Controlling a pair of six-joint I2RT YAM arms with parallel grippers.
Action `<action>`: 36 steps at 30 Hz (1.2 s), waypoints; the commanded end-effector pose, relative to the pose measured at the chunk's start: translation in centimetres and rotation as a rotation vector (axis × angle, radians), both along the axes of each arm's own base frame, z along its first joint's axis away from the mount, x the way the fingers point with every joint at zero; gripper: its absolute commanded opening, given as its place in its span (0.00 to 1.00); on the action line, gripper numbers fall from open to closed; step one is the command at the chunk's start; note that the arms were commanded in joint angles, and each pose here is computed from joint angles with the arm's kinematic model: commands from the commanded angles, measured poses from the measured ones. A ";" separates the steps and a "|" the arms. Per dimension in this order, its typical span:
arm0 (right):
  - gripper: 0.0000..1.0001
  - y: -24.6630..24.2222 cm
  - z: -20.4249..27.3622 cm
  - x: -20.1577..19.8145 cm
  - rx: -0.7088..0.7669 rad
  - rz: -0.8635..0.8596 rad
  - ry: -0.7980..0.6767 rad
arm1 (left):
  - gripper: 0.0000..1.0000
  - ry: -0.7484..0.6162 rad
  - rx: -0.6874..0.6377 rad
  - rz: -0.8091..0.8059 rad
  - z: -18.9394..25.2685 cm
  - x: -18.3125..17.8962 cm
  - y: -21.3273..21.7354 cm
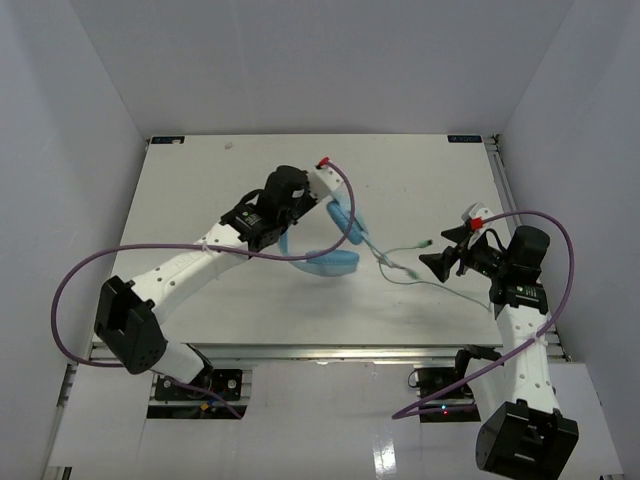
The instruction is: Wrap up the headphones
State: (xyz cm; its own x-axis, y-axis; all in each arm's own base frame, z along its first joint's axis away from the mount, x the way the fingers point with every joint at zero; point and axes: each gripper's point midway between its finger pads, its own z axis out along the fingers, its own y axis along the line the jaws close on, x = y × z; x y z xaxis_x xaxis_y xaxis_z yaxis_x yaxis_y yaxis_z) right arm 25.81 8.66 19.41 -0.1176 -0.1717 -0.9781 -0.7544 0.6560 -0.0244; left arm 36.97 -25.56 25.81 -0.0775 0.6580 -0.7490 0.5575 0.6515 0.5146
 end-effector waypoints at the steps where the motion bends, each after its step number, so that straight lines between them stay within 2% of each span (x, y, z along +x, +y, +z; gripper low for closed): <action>1: 0.90 -0.7 0.6 0.3 -0.019 -0.043 -0.037 | 0.00 -0.211 0.014 0.442 7.8 3.7 12.7; 7: 0.90 -2.1 0.6 0.8 -0.053 -0.144 -0.043 | 0.00 -0.198 -0.109 0.530 11.8 6.4 12.6; 13: 0.90 -1.8 0.3 0.6 -0.050 -0.113 -0.021 | 0.00 -0.177 -0.160 0.565 13.9 7.5 11.4; 14: 0.90 -1.6 0.4 0.5 -0.046 -0.102 -0.022 | 0.00 -0.178 -0.205 0.546 15.0 7.1 10.8; 16: 0.90 -1.4 0.4 0.4 -0.038 -0.083 -0.020 | 0.00 -0.147 -0.403 0.443 17.9 5.6 9.1; 18: 0.90 -1.0 0.7 0.3 -0.030 -0.050 -0.029 | 0.00 -0.153 -0.534 0.401 21.0 4.5 9.4; 20: 0.90 0.7 2.1 -0.9 0.013 0.080 -0.071 | 0.00 -0.136 -0.592 0.393 22.0 4.6 10.1; 24: 0.90 3.6 5.9 -2.4 0.094 0.290 -0.188 | 0.00 -0.010 -0.759 0.295 22.3 4.5 8.4; 26: 0.90 4.2 7.8 -1.7 0.117 0.302 -0.242 | 0.00 0.088 -0.843 0.202 22.3 4.1 6.2; 30: 0.90 4.6 12.4 2.6 0.199 0.232 -0.351 | 0.00 0.221 -0.975 0.107 22.8 3.9 3.0; 32: 0.90 5.4 15.1 3.7 0.213 0.242 -0.386 | 0.00 0.241 -1.004 0.087 23.4 3.6 2.6; 36: 0.90 9.2 17.3 4.9 0.252 0.326 -0.383 | 0.00 0.254 -1.037 0.090 24.0 3.1 2.9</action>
State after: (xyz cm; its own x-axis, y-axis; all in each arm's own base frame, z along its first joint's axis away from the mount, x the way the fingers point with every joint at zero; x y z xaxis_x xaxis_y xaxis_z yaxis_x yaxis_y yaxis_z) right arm 30.43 14.51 29.78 0.1072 0.0335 -0.9937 -0.8843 0.4600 -0.0799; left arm 42.47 -21.31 45.14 -0.3340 -0.1731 -0.9265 0.4181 0.8538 -0.3102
